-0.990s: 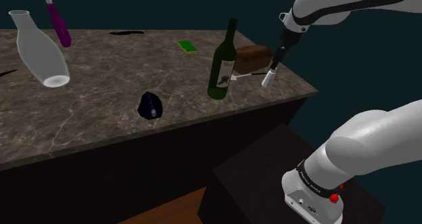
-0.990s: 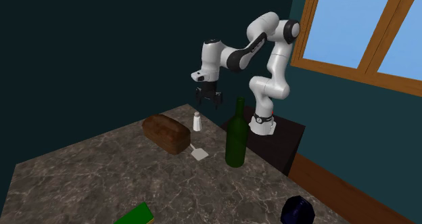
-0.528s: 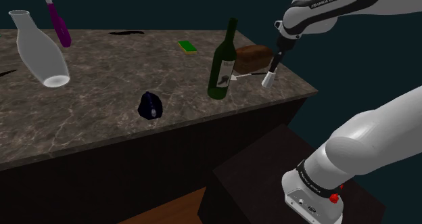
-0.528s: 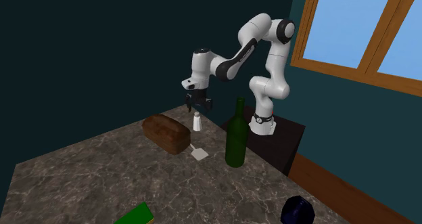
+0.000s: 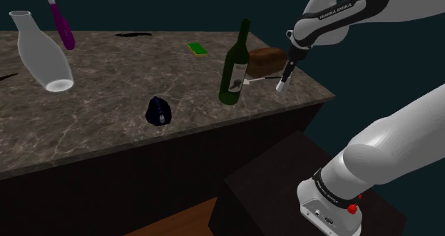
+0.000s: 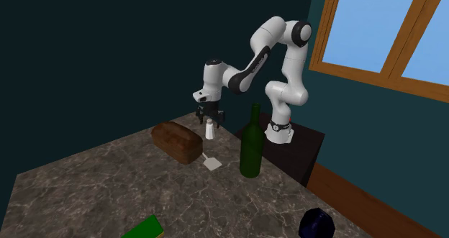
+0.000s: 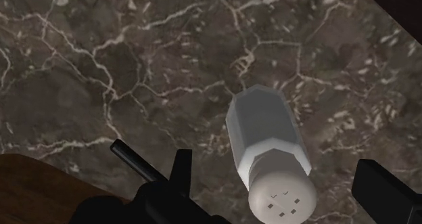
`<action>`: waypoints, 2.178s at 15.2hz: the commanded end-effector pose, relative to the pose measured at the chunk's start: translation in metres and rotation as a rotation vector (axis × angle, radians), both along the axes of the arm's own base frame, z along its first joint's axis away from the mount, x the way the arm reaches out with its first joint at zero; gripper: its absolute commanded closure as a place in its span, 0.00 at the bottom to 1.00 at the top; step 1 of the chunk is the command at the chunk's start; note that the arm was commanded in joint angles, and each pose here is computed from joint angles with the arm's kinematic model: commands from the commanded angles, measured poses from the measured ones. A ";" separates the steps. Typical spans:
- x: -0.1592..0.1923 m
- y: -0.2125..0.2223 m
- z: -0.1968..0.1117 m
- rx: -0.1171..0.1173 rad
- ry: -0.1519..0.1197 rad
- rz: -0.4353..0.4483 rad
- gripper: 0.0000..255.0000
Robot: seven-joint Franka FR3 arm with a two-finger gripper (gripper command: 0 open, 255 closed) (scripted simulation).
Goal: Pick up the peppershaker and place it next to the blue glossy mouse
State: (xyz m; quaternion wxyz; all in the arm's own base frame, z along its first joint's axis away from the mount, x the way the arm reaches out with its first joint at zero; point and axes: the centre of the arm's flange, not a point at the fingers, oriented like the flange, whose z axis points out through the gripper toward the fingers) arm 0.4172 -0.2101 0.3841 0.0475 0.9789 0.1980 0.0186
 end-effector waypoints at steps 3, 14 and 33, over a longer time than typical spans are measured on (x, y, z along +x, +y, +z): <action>0.000 0.000 -0.001 0.000 0.000 0.000 0.00; 0.000 0.000 -0.001 0.000 0.000 0.000 1.00; 0.000 0.000 0.094 0.000 0.000 0.000 1.00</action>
